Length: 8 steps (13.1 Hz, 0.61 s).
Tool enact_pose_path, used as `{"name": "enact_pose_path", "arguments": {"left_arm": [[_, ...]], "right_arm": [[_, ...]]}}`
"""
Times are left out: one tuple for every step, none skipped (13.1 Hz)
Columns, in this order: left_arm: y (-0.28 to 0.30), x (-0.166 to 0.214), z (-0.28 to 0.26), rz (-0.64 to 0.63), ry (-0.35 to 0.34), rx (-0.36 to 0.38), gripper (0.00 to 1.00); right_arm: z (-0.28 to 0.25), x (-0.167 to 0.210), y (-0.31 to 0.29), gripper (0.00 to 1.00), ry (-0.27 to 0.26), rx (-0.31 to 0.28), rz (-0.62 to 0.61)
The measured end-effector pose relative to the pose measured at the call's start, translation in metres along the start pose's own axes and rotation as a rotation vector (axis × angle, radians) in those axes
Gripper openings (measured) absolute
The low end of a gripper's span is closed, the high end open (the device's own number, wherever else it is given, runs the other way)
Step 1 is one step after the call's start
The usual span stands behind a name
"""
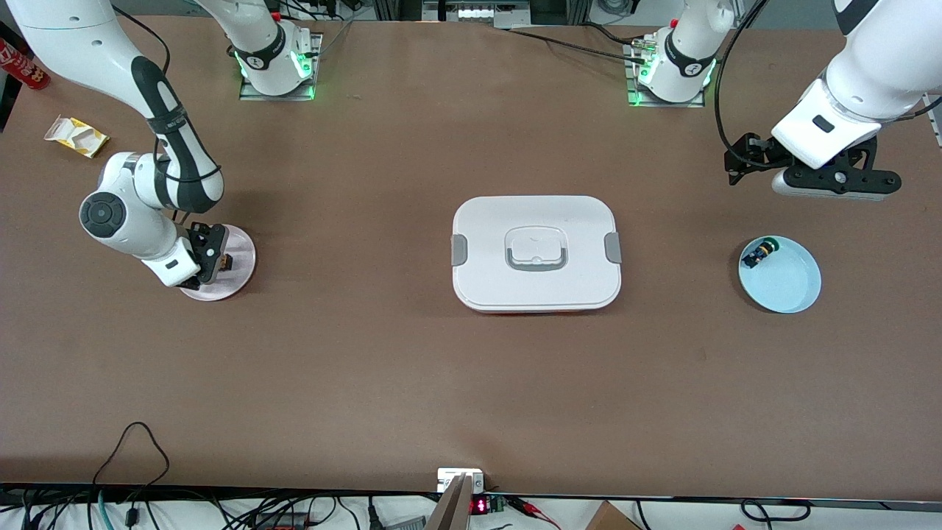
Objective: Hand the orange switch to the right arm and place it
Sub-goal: 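Lower the switch onto the white plate with the right gripper, then open the right gripper and lift it away from the plate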
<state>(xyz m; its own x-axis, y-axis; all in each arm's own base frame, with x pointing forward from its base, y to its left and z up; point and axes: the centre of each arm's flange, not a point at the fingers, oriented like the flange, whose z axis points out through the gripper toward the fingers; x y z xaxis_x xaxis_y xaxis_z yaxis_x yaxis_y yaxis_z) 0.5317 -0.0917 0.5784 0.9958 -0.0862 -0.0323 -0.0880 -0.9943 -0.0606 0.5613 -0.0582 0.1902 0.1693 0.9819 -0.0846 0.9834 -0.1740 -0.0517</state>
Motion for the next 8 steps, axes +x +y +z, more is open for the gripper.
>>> {"name": "enact_pose_path", "arguments": {"left_arm": [[0.000,0.000,0.000,0.000,0.000,0.000,1.00],[0.000,0.000,0.000,0.000,0.000,0.000,1.00],[0.000,0.000,0.000,0.000,0.000,0.000,1.00],[0.000,0.000,0.000,0.000,0.000,0.000,1.00],[0.000,0.000,0.000,0.000,0.000,0.000,1.00],[0.000,0.000,0.000,0.000,0.000,0.000,1.00],[0.000,0.000,0.000,0.000,0.000,0.000,1.00],[0.000,0.000,0.000,0.000,0.000,0.000,1.00]], "right_arm": [[-0.007,0.000,0.002,1.00,0.015,0.000,0.022],[-0.018,-0.001,0.005,1.00,0.033,0.013,0.047],[-0.033,-0.001,0.010,1.00,0.051,0.027,0.073],[-0.052,0.000,0.016,1.00,0.063,0.033,0.103],[-0.071,0.000,0.021,1.00,0.069,0.037,0.138],[-0.090,0.002,0.024,1.00,0.072,0.044,0.179],[-0.106,0.006,0.025,1.00,0.072,0.054,0.224],[-0.120,0.010,0.025,1.00,0.070,0.067,0.274]]}}
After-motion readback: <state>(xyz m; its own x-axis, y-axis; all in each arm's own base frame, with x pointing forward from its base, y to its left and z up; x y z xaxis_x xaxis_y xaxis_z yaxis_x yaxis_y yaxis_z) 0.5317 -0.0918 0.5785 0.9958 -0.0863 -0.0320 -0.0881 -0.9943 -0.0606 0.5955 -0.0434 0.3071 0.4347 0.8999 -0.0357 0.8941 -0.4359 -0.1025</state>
